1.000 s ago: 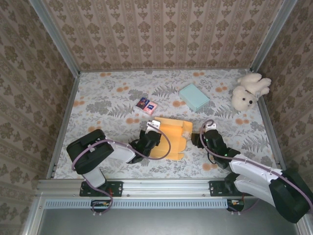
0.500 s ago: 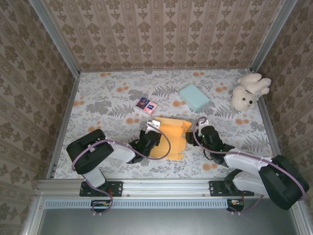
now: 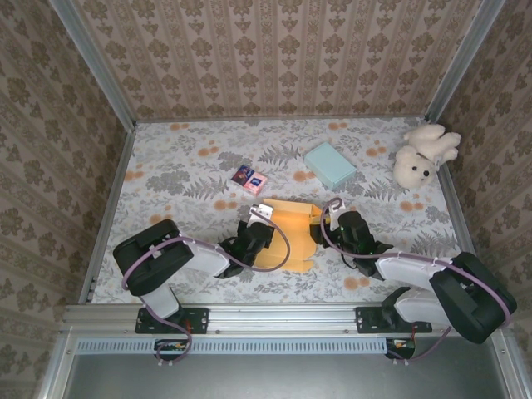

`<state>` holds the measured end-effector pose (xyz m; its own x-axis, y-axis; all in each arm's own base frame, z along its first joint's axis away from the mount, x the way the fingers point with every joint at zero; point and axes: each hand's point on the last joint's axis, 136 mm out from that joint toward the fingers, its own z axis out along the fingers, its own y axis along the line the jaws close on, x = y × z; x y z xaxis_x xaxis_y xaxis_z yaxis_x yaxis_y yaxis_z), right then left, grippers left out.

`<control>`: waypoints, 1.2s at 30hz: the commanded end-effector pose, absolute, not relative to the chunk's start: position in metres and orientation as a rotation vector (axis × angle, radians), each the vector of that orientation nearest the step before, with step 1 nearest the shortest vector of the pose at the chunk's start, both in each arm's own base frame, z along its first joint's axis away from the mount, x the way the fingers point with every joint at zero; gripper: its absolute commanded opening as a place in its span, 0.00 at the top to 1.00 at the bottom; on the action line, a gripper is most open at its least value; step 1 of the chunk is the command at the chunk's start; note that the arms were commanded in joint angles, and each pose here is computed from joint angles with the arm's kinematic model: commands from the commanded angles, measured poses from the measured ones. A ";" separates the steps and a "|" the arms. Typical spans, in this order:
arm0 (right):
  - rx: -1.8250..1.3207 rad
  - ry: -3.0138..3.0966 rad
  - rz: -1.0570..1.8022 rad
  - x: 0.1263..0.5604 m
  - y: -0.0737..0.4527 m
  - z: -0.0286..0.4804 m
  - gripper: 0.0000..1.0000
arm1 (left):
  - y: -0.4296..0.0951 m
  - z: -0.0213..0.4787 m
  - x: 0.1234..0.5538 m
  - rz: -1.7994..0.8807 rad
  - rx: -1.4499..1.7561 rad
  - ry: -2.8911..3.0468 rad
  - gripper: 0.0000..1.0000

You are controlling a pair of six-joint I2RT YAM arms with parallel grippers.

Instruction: Fold the paper box

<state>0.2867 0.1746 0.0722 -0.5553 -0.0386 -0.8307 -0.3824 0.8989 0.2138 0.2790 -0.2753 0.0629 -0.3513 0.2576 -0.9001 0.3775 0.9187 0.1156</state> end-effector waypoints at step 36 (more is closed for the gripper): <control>-0.209 1.961 0.296 0.327 0.195 0.079 0.69 | -0.298 0.031 0.253 -0.127 0.650 2.010 1.00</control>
